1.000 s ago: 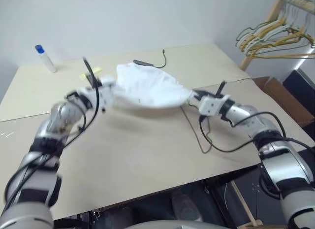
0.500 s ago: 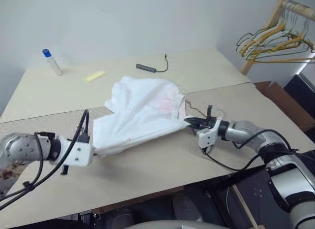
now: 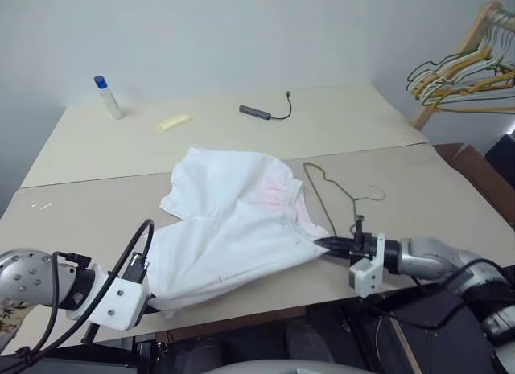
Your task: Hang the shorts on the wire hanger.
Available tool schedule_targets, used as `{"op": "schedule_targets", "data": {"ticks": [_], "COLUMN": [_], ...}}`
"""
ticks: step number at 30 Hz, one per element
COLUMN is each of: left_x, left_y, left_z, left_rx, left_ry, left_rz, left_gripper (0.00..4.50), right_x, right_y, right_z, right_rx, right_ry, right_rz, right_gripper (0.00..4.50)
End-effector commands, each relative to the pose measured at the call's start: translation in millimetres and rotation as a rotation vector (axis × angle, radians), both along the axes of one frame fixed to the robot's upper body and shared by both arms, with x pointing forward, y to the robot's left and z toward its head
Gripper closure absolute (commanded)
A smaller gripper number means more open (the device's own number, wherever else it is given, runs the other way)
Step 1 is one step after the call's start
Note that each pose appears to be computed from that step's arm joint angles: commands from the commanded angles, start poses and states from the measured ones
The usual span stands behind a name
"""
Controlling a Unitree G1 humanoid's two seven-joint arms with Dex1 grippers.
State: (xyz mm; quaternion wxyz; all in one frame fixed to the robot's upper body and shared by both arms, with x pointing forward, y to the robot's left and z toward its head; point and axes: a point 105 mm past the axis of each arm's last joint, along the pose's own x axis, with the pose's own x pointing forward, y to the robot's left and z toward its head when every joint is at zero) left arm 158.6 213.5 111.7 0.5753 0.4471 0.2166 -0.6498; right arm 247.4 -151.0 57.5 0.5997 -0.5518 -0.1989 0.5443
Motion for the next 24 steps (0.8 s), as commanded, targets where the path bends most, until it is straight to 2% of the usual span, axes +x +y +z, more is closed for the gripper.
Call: {"op": "schedule_targets", "data": {"ticks": [1,4,8,10,12,14,16,19,24], "left_x": [-8,-13,-2,6,20,36,53,82,93], "left_y": [-7,-10,-15,-15,-16,-17,-20,-33,-64], "left_z": [6,12,36,49,63,80,93,104,105], "left_rx": [-0.047,-0.076,-0.167,-0.213,-0.28,-0.376,-0.498,-0.68,-0.828], "left_ry": [0.062,0.103,0.101,0.091,0.048,0.012,-0.032,-0.088,-0.066], "left_rz": [-0.031,-0.042,-0.013,0.007,0.048,0.096,0.162,0.275,0.291], "left_gripper": [4.01,3.14,1.91,1.27,0.63,0.04,0.04,0.04,0.04], "right_x": [0,-1,-2,-7,-15,-18,-12,9,33], "right_y": [5,4,-9,-19,-34,-48,-61,-78,-93], "right_z": [16,18,31,33,38,46,52,49,26], "right_rx": [0.042,0.05,0.07,0.059,0.066,0.132,0.213,0.313,0.336], "right_ry": [0.001,0.03,0.063,0.126,0.265,0.445,0.561,0.634,0.759], "right_rz": [-0.025,-0.049,-0.098,-0.14,-0.222,-0.359,-0.494,-0.732,-1.041], "right_gripper": [3.84,2.89,1.54,0.84,0.1,0.0,0.0,0.0,0.0]}}
